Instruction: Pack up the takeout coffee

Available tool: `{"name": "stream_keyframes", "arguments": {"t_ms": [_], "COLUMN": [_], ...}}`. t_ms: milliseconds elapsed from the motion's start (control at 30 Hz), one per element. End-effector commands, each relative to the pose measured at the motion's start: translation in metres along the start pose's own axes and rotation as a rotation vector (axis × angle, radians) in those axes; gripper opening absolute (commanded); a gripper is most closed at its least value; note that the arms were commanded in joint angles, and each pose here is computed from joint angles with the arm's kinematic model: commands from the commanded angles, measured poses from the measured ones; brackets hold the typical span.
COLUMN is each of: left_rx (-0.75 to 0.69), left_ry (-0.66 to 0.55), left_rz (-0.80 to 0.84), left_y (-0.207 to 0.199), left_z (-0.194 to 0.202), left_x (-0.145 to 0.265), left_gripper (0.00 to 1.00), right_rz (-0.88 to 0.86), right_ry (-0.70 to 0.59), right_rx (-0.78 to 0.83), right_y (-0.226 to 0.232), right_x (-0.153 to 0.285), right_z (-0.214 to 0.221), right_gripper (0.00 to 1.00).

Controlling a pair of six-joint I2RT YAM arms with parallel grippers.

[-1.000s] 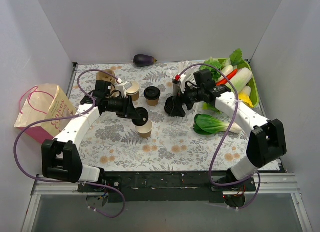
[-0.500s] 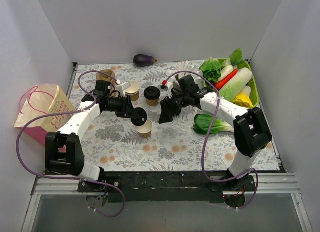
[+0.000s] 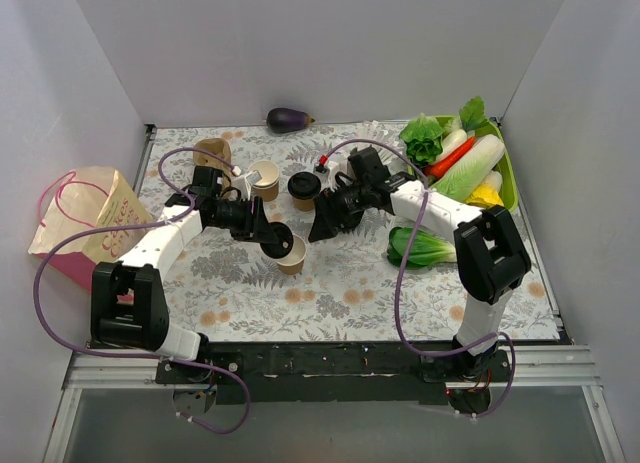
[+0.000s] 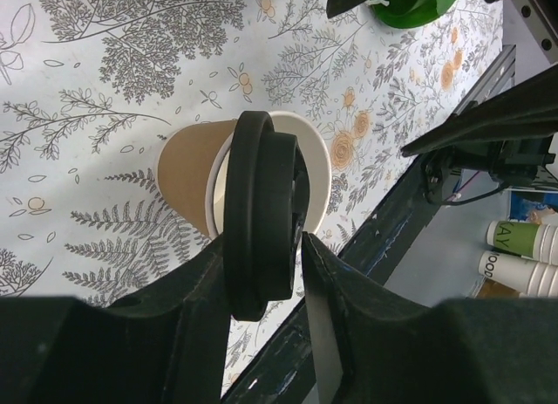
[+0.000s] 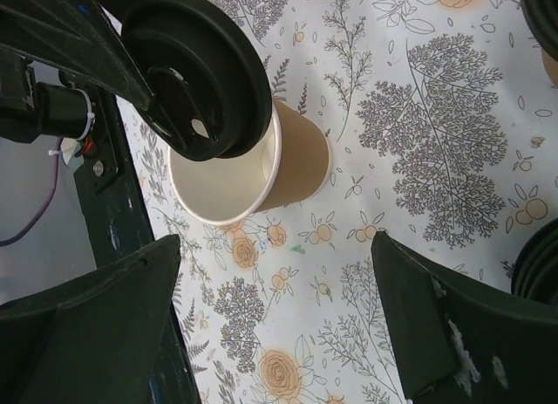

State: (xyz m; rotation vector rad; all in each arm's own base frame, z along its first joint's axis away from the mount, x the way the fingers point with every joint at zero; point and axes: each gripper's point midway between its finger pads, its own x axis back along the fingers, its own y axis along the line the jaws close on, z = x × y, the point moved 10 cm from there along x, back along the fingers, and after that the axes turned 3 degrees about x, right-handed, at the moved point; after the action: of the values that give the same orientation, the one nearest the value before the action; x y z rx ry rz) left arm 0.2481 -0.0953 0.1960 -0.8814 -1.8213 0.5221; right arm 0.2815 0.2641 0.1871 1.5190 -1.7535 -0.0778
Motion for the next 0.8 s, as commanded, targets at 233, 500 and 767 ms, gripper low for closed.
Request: {"name": "stream_keyframes", "arguments": {"t_ms": [233, 500, 767], "left_rx": [-0.009, -0.004, 0.004], "left_ry": [-0.029, -0.041, -0.031], "left_rz": [-0.053, -0.06, -0.075], "left_y": [0.003, 0.003, 0.005], "left_z": [-0.002, -0.003, -0.003], "left_x": [0.002, 0.001, -0.002], "left_gripper": [0.43, 0.46, 0.5], "right_rz": [-0.059, -0.06, -0.058], "right_ry": [-0.017, -0.009, -0.01], "right_rx": [0.031, 0.012, 0.014], "right_y": [0.009, 0.01, 0.012], "right_x": [-0.015, -0.016, -0.015], "right_z": [-0.012, -0.007, -0.005], "right_gripper": [0.98, 0.98, 0.98]}}
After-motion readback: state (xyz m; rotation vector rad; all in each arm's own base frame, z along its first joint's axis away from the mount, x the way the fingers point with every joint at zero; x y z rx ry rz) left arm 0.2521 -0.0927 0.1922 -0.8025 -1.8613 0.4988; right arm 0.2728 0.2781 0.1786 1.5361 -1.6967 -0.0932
